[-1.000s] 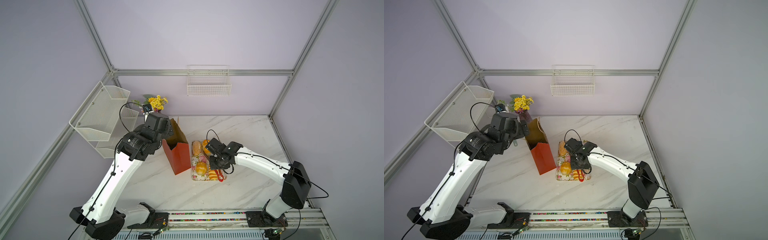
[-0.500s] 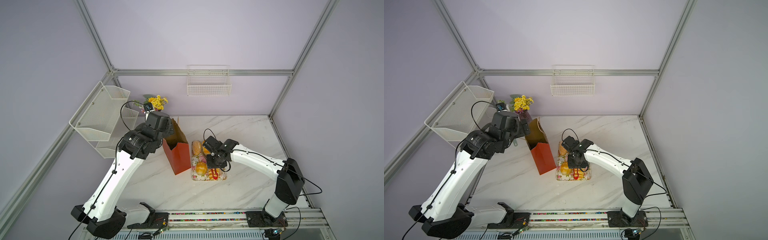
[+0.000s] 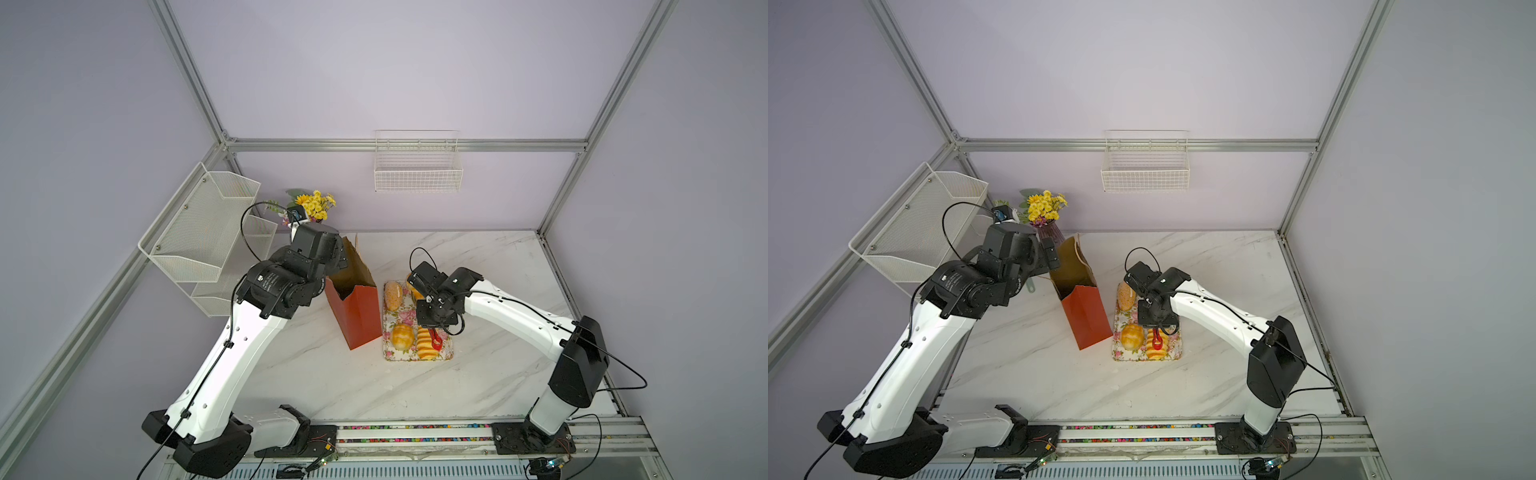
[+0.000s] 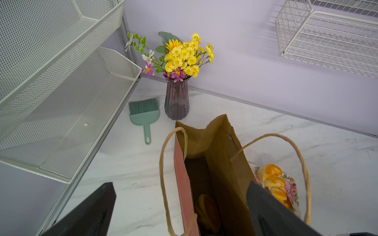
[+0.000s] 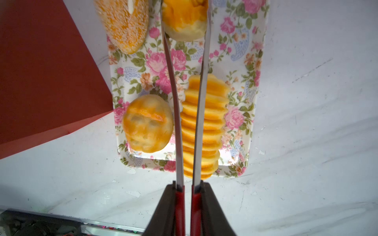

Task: Pack bread into a paper bag
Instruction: Pick up the fake bread from the plate, then place the fake bread in the paper bag.

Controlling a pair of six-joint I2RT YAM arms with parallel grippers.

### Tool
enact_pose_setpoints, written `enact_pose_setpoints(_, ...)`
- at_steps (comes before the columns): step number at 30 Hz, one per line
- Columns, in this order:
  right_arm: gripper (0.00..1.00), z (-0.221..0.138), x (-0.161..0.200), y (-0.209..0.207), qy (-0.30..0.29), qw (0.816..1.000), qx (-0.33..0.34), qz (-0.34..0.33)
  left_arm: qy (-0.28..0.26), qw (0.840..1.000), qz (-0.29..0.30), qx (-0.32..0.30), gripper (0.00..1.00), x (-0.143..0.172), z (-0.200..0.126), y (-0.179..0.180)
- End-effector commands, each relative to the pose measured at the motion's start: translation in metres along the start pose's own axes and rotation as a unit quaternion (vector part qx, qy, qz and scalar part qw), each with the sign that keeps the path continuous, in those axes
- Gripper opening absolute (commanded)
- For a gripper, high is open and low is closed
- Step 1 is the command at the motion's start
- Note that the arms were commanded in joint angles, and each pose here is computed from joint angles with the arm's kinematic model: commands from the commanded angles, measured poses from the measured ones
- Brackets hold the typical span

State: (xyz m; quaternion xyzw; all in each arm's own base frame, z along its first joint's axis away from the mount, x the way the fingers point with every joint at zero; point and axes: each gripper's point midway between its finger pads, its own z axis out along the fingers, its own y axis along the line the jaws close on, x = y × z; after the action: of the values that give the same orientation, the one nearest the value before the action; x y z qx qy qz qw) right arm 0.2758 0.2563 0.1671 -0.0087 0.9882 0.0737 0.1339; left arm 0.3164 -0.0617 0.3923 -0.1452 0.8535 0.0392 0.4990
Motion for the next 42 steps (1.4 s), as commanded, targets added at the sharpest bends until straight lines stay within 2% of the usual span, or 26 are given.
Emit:
enact_pose_setpoints(1, 0.0, -0.066, -0.022, 0.001, -0.07, 0.997, -0.025, -0.013, -0.029, 1.0, -0.005, -0.002, 1.0, -0.016, -0.006, 0.002)
enact_pose_setpoints(5, 0.0, -0.135, -0.037, 0.031, -0.132, 0.984, -0.108, -0.056, -0.046, 0.999, -0.003, -0.024, 1.0, -0.023, -0.008, 0.009)
enact_pose_setpoints(7, 0.0, -0.173, -0.044, 0.052, -0.165, 0.969, -0.165, -0.081, -0.058, 0.998, -0.004, -0.04, 1.0, -0.029, -0.01, 0.015)
enact_pose_setpoints(9, 0.0, -0.212, -0.049, 0.076, -0.198, 0.946, -0.231, -0.109, -0.073, 0.996, -0.006, -0.059, 1.0, -0.036, -0.014, 0.022)
enact_pose_setpoints(12, 0.0, -0.251, -0.053, 0.105, -0.212, 0.918, -0.304, -0.137, -0.093, 0.992, -0.004, -0.081, 1.0, -0.046, -0.019, 0.03)
enact_pose_setpoints(17, 0.01, -0.265, -0.043, 0.128, -0.203, 0.91, -0.32, -0.167, -0.118, 0.987, -0.012, -0.106, 1.0, -0.06, -0.031, 0.043)
enact_pose_setpoints(22, 0.03, -0.274, -0.023, 0.149, -0.181, 0.889, -0.376, -0.187, -0.13, 0.985, -0.017, -0.115, 1.0, -0.065, -0.037, 0.049)
enact_pose_setpoints(28, 0.04, -0.262, -0.004, 0.147, -0.158, 0.904, -0.351, -0.187, -0.149, 0.979, -0.016, -0.14, 1.0, -0.074, -0.048, 0.062)
enact_pose_setpoints(32, 0.04, -0.238, 0.009, 0.14, -0.126, 0.92, -0.325, -0.178, -0.155, 0.977, -0.012, -0.147, 1.0, -0.079, -0.051, 0.064)
enact_pose_setpoints(38, 0.05, -0.205, 0.017, 0.114, -0.11, 0.949, -0.245, -0.165, -0.153, 0.979, -0.013, -0.135, 1.0, -0.078, -0.051, 0.061)
enact_pose_setpoints(42, 0.06, -0.193, 0.018, 0.111, -0.102, 0.954, -0.228, -0.168, -0.142, 0.983, -0.018, -0.114, 1.0, -0.072, -0.046, 0.053)
